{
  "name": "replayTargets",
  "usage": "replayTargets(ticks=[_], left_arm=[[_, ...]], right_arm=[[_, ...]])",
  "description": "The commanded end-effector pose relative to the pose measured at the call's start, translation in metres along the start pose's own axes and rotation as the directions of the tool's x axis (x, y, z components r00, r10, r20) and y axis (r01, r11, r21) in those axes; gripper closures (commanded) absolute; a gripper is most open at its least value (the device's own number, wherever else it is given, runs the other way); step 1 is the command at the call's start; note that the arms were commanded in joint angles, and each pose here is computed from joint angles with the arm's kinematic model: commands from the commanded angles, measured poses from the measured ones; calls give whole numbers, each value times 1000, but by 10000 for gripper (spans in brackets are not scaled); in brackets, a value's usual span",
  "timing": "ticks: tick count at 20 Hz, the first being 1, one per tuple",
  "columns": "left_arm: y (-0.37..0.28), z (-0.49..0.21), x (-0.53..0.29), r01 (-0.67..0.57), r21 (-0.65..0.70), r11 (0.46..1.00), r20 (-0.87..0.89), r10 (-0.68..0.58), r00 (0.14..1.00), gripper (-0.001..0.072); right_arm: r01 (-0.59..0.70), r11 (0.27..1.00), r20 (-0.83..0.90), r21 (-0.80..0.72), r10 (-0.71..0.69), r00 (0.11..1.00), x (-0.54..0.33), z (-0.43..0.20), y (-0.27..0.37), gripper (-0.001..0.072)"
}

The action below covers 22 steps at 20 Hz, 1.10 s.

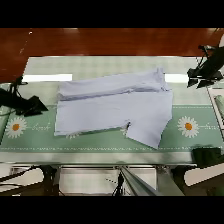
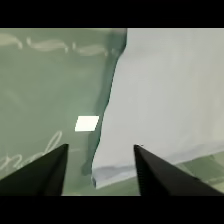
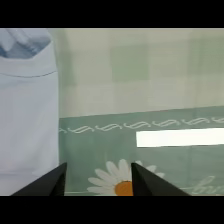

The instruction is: Fold the shirts.

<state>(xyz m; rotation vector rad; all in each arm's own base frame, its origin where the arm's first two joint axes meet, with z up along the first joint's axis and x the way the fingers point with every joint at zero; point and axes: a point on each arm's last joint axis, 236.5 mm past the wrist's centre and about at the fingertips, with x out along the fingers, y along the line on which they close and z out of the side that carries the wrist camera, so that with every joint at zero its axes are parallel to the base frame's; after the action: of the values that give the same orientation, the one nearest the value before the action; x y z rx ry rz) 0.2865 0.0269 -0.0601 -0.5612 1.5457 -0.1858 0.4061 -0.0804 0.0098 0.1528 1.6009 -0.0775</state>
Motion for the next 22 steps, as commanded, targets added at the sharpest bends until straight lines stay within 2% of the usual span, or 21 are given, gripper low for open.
replayTargets(ticks=[1, 4, 10, 11, 12, 13, 18, 19, 20, 21, 22], left_arm=[[-1, -61, 27, 101, -44, 994, -68, -104, 992, 48], [-7, -78, 43, 166, -66, 984, -84, -171, 982, 48], [1, -63, 55, 147, -98, 984, 2, -148, 989, 54], [0, -59, 57, 157, -111, 981, 24, -155, 988, 77], [-1, -53, 60, 167, -127, 978, 54, -161, 985, 154], [-2, -50, 64, 173, -136, 976, 73, -164, 984, 178], [-24, -64, 93, 168, -79, 983, -34, -171, 985, 182], [-27, -68, 99, 166, -69, 984, -62, -170, 983, 244], [-29, -72, 104, 165, -63, 984, -86, -170, 982, 489], [-30, -74, 106, 166, -63, 984, -99, -172, 980, 629], [-30, -75, 106, 169, -64, 984, -105, -175, 979, 682]], right_arm=[[-211, 977, 94, 21, 208, 974, 14, -16, 24, 219], [-225, 973, 163, 39, 216, 963, 28, -29, 26, 220], [-222, 974, 179, 36, 212, 961, 33, -38, 27, 225], [-222, 974, 179, 36, 212, 961, 33, -38, 27, 225], [-223, 974, 178, 36, 213, 961, 33, -39, 27, 225], [-229, 973, 175, 36, 220, 960, 33, -39, 29, 225], [-242, 970, 200, 34, 231, 952, 25, -38, 32, 225], [-240, 970, 202, 31, 229, 952, 23, -39, 32, 225], [-232, 972, 199, 28, 222, 955, 21, -41, 31, 225], [-208, 978, 191, 24, 200, 961, 21, -44, 26, 225], [-178, 984, 173, 22, 171, 970, 21, -50, 18, 225]])
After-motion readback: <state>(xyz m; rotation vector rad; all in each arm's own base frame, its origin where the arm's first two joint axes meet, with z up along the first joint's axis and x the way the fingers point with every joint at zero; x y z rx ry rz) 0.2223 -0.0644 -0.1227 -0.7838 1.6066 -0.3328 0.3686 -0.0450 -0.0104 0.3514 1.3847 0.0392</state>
